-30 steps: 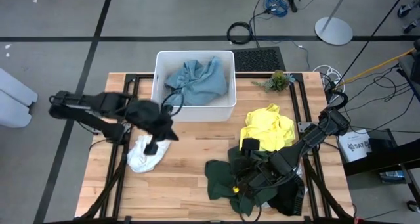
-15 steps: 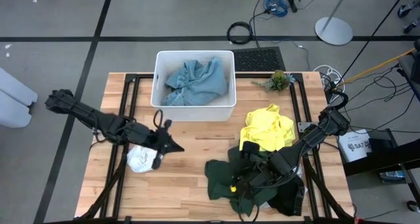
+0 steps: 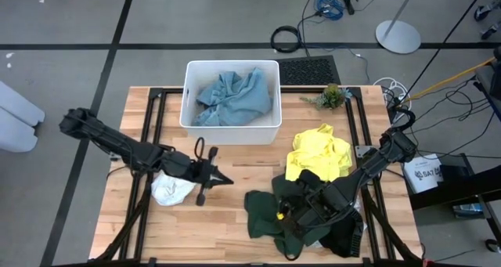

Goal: Fold laundry
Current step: Fold the green shirt

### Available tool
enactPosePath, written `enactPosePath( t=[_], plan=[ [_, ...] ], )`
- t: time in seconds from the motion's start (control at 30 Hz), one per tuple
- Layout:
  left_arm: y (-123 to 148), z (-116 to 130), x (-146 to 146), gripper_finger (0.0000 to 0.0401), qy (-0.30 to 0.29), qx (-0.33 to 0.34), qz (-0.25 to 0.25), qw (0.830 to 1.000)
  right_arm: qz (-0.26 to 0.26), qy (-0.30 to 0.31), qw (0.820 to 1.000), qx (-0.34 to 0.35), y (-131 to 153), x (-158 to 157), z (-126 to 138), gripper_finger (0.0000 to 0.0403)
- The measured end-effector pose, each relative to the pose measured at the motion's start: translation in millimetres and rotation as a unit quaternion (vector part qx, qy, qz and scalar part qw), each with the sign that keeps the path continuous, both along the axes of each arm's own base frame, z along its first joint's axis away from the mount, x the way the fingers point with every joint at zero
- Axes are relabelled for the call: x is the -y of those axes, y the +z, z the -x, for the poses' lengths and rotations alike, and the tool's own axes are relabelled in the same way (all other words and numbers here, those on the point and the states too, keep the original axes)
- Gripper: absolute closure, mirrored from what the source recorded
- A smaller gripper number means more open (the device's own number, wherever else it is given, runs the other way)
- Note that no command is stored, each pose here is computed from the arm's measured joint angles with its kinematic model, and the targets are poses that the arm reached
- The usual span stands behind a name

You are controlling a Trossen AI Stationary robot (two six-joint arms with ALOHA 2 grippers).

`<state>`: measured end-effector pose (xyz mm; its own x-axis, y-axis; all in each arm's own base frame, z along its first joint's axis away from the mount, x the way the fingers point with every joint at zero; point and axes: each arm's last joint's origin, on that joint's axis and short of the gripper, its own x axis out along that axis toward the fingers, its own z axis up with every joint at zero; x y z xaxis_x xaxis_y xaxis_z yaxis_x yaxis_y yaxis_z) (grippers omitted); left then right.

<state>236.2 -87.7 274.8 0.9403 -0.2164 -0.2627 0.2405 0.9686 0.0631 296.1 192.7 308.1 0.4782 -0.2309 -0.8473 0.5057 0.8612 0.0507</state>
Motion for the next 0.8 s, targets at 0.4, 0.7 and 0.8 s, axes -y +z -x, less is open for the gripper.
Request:
enactPosePath(
  t=[0.4,0.7,0.8],
  plan=[
    [-3.6,4.4,9.0,0.0377,0.018,-0.057,0.120,0.991,0.058,-0.125,0.980,-0.146,-26.2,2.5,24.1,0.0156],
    [-33.3,-7.7,35.3,0.0251,0.028,-0.099,0.130,0.986,0.085,-0.168,0.959,-0.211,-66.5,9.0,39.9,0.0156],
    [-36.6,-12.1,36.1,0.0217,0.031,-0.095,0.128,0.987,0.084,-0.175,0.954,-0.229,-75.4,16.4,46.6,0.0156]
  ],
)
